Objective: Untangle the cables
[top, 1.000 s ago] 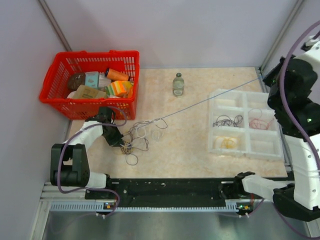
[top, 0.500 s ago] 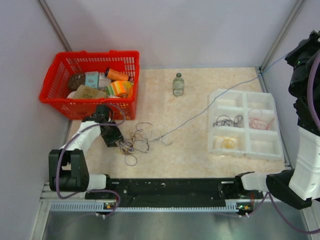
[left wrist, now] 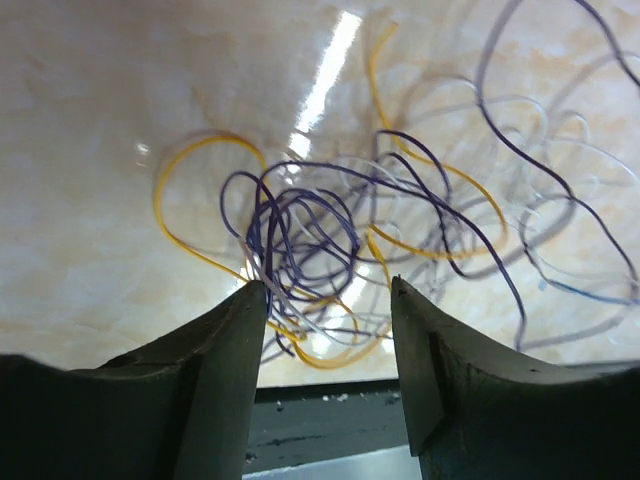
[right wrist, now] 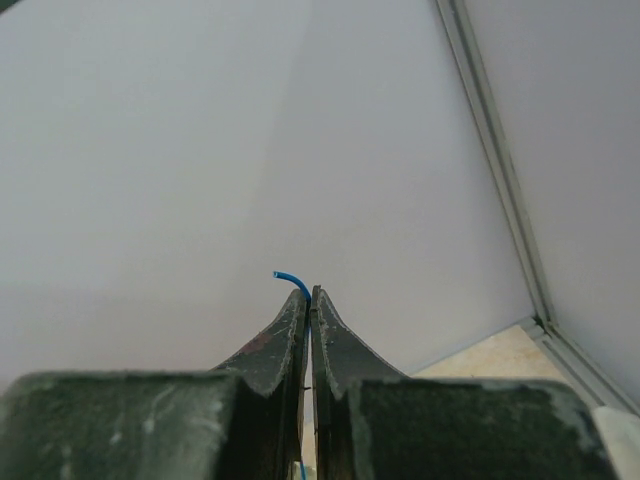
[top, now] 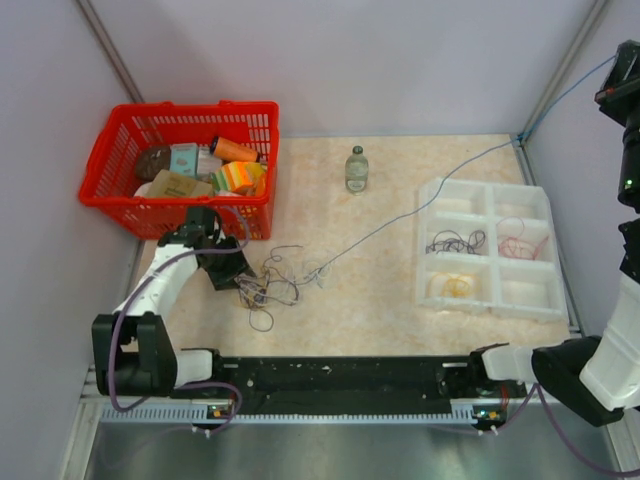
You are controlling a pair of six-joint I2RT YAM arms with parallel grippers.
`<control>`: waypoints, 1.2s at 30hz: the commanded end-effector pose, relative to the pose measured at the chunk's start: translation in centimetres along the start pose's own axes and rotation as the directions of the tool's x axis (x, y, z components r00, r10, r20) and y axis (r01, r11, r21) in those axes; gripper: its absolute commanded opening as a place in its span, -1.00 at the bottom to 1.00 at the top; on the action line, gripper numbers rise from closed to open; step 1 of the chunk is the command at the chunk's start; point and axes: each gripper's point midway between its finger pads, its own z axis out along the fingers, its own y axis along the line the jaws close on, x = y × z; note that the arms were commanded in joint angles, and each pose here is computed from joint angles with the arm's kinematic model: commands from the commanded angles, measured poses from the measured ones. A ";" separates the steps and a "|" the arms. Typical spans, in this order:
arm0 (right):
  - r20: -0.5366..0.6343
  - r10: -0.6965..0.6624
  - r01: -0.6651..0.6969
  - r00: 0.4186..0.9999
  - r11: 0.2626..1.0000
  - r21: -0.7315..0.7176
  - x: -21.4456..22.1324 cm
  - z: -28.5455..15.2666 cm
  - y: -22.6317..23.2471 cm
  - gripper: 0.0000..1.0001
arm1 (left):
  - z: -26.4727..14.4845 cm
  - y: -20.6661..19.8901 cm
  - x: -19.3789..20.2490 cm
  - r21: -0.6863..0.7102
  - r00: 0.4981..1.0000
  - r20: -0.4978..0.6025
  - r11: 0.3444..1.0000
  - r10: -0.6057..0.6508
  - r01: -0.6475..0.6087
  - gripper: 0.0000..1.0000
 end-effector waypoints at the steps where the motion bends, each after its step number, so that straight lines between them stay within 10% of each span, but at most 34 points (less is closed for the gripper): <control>1: 0.029 0.105 -0.102 0.994 0.989 -0.105 -1.3 -0.1 2.2 -1.00 | -5.0 -6.0 -1.7 0.264 0.977 0.157 0.948 0.141 -0.179 0.23; 11: -0.010 0.063 -0.063 0.998 0.990 -0.127 0.4 0.1 2.5 -1.00 | -7.0 -14.1 3.1 0.384 0.901 0.194 0.815 0.388 -0.434 0.44; 17: 0.000 0.039 -0.039 0.999 0.993 -0.115 0.1 -0.7 1.7 -1.00 | -3.6 -13.7 3.8 0.256 0.918 0.076 0.882 0.388 -0.394 0.40; 36: -0.102 0.088 -0.105 0.991 0.979 -0.177 2.5 -4.3 1.0 -1.00 | -1.0 -10.9 3.3 -0.036 0.887 0.308 0.936 0.344 -0.350 0.57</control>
